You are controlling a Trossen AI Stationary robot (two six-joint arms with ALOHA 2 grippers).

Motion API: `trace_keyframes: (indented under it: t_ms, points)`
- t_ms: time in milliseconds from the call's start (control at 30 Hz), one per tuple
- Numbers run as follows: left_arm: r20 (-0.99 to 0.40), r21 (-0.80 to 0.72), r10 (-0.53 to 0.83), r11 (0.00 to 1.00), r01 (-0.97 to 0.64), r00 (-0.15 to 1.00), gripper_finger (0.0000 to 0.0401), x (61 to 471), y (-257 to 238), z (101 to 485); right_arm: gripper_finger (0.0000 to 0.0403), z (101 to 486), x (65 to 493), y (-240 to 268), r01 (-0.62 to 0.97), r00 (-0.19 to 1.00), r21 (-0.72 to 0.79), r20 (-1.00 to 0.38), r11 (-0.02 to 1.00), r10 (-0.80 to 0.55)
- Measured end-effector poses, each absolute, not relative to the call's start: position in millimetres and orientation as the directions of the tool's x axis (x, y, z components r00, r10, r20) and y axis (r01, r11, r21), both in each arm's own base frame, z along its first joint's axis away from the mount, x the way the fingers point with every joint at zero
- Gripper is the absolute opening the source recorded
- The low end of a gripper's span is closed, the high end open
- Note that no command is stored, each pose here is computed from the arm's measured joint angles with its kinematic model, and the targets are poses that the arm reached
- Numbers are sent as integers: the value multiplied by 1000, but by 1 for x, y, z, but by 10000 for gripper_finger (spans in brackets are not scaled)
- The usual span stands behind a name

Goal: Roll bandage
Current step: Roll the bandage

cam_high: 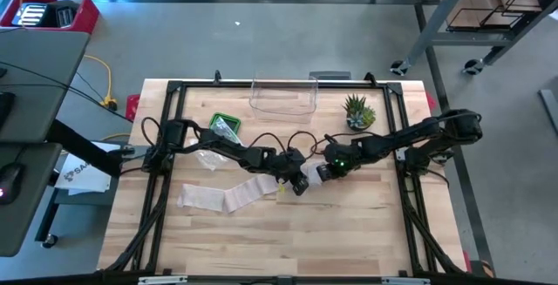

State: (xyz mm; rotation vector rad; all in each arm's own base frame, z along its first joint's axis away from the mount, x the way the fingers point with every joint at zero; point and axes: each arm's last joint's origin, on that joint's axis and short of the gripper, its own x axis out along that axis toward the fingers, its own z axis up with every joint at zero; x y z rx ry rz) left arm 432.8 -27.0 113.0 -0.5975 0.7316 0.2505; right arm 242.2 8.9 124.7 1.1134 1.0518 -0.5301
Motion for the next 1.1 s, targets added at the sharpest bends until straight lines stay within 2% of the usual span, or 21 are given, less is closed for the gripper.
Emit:
trace_keyframes:
  t_ms: [267,500,733,1100]
  points:
    - [-646,-437,32,803,-404,763,0,437,-24,119,0,128,249,9,763,511,524,-847,379,143]
    - [-668,-426,9,815,-393,744,0,436,-26,113,0,132,254,9,738,571,571,-812,358,119]
    - [-670,-419,32,808,-414,742,0,434,-16,120,0,132,255,11,736,575,571,-811,364,109]
    - [-701,-436,-70,830,-349,710,0,431,-14,119,0,133,255,14,734,584,572,-807,367,90]
